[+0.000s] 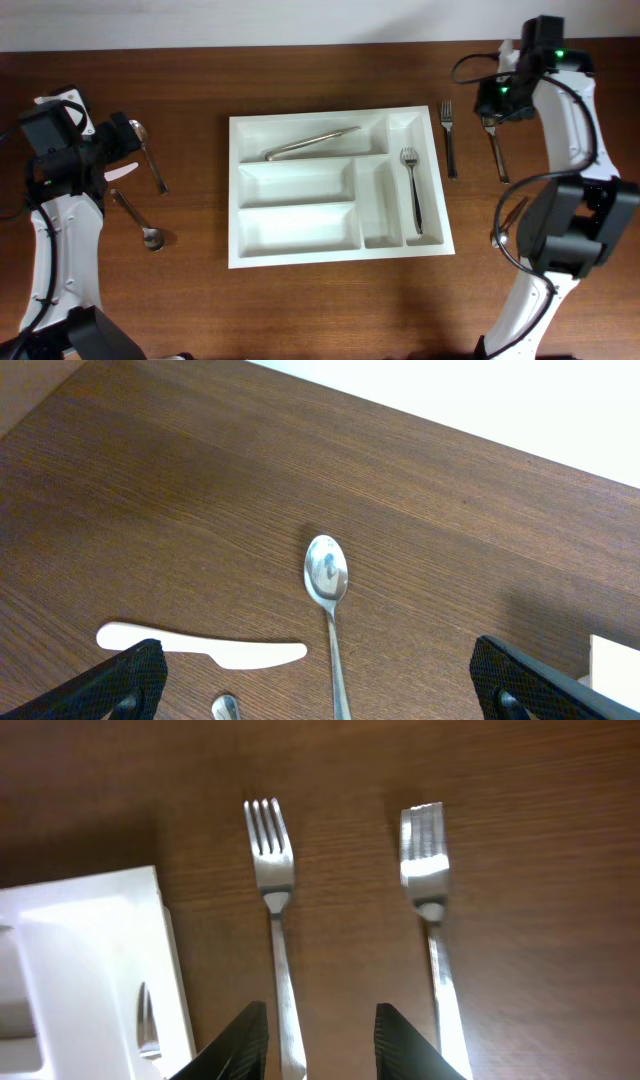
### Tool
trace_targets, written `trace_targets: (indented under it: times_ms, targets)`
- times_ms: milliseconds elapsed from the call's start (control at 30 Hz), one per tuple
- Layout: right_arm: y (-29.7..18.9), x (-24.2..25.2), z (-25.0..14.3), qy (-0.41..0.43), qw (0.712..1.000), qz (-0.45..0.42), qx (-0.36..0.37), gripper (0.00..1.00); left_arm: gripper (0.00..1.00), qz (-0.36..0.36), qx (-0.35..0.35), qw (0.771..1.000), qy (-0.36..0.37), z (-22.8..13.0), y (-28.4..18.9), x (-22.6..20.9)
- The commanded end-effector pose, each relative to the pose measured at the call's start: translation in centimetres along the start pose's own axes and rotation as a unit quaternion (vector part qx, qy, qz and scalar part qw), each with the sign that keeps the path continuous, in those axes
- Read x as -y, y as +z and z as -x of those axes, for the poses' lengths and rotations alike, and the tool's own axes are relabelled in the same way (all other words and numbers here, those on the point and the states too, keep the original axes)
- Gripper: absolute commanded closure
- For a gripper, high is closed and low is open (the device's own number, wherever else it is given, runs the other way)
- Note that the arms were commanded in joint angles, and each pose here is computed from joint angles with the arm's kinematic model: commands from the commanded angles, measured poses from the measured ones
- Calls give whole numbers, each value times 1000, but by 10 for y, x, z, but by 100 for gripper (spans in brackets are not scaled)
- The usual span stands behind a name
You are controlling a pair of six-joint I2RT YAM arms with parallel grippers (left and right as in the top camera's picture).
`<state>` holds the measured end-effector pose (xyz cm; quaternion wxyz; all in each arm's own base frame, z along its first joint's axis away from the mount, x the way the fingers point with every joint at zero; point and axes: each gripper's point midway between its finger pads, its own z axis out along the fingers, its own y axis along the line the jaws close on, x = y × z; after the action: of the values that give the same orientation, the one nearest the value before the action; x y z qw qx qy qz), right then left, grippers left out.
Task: Pack container
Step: 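Return the right gripper to grasp the second silver fork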
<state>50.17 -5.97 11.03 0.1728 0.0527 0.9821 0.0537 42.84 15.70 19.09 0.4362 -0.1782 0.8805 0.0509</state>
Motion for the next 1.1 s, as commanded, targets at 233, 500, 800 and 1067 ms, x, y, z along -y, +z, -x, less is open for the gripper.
trace_targets:
  times_ms: [233,500,800,1067]
  targets:
    - [71,-14,-27,-29,997,23,-71,64,1,5,8,1000,-1,8,-1,-3]
    - [100,-11,-41,-26,994,24,-99,65,1,5,8,1000,-1,8,-1,-3]
    - [103,-13,-41,-29,994,23,-98,62,1,5,8,1000,-1,8,-1,-3]
    - [122,-14,-50,-50,992,-17,-115,62,1,5,8,1000,-1,8,-1,-3]
